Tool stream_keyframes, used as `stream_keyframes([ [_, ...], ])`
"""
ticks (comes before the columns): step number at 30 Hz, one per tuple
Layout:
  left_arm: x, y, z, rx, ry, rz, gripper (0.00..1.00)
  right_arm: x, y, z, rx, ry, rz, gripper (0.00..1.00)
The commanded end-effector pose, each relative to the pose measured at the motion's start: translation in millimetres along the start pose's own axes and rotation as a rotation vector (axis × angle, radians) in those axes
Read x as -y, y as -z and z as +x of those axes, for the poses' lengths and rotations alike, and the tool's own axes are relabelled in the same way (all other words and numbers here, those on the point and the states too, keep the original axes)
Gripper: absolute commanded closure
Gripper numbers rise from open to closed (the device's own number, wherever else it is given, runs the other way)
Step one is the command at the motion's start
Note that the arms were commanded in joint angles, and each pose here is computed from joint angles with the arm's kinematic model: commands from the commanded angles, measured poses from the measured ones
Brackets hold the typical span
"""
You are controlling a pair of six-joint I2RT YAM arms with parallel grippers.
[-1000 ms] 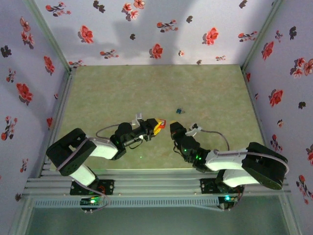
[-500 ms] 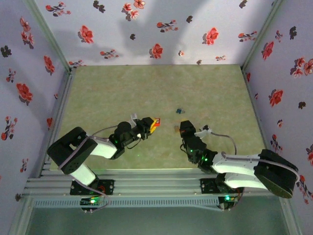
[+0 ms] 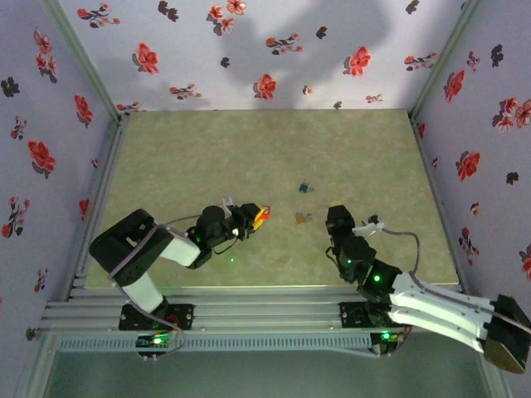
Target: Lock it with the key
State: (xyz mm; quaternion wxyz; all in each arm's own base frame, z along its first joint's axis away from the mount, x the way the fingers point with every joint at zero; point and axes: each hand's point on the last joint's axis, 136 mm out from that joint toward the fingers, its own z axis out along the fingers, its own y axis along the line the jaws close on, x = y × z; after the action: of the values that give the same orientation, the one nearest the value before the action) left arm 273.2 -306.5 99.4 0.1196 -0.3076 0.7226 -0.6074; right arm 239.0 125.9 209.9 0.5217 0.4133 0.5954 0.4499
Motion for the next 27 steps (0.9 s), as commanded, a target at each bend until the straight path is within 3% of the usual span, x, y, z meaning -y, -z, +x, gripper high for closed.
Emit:
stream_keyframes([
  [1, -1, -4, 1, -0.036, -0.054, -0.012, 1.0, 14, 7, -20, 0.049, 0.149, 0.089, 1.0],
  [13, -21, -6, 1, -0.111, -0.123, -0.13, 1.0, -2, 15, -29, -0.041, 0.371, 0.143, 1.0],
  [27, -24, 0, 10, -0.282, -0.324, -0.317, 1.0, -17, 14, -15, -0.228, 0.603, 0.221, 1.0],
])
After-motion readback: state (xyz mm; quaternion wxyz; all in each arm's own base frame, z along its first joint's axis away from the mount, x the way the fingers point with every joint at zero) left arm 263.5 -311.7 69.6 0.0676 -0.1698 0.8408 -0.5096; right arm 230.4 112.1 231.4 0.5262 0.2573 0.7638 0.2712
